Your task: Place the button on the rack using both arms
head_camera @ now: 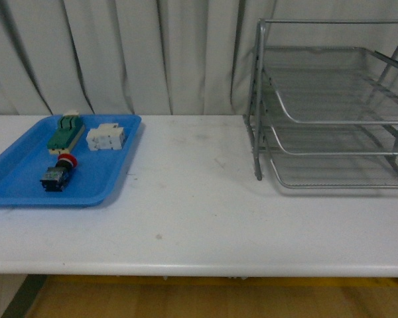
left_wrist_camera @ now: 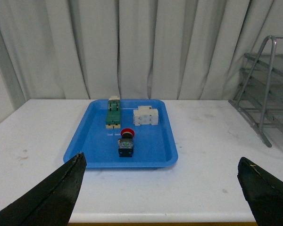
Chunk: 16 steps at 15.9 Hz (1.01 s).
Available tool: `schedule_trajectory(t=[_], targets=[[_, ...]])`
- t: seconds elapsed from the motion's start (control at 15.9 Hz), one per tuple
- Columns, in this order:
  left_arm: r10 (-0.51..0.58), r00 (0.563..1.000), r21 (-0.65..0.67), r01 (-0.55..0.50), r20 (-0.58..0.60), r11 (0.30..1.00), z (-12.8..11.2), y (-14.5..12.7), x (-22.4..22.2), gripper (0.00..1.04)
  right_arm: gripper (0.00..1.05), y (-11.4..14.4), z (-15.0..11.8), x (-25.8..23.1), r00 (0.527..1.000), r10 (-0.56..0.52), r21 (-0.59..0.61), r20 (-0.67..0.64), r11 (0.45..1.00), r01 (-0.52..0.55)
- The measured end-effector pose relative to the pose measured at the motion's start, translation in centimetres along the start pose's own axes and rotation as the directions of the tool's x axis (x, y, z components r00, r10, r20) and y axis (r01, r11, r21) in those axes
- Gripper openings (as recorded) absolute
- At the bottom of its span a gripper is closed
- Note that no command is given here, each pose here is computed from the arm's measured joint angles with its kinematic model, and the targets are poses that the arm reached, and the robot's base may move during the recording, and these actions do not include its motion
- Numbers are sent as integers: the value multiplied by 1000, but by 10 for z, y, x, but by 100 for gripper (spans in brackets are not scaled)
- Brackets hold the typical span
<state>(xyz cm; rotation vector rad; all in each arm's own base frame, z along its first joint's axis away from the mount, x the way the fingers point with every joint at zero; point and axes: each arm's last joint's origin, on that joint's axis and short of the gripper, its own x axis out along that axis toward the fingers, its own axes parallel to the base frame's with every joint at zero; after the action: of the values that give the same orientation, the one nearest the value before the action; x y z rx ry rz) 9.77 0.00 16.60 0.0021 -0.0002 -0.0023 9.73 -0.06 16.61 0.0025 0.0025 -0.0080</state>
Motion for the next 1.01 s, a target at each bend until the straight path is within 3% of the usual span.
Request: schedule_trajectory(t=[1.01], targets=[[3,1000,0,-3,-3,1000,0,0,0,98,98,0,1,0,1000,1,0,6,1000,-1]])
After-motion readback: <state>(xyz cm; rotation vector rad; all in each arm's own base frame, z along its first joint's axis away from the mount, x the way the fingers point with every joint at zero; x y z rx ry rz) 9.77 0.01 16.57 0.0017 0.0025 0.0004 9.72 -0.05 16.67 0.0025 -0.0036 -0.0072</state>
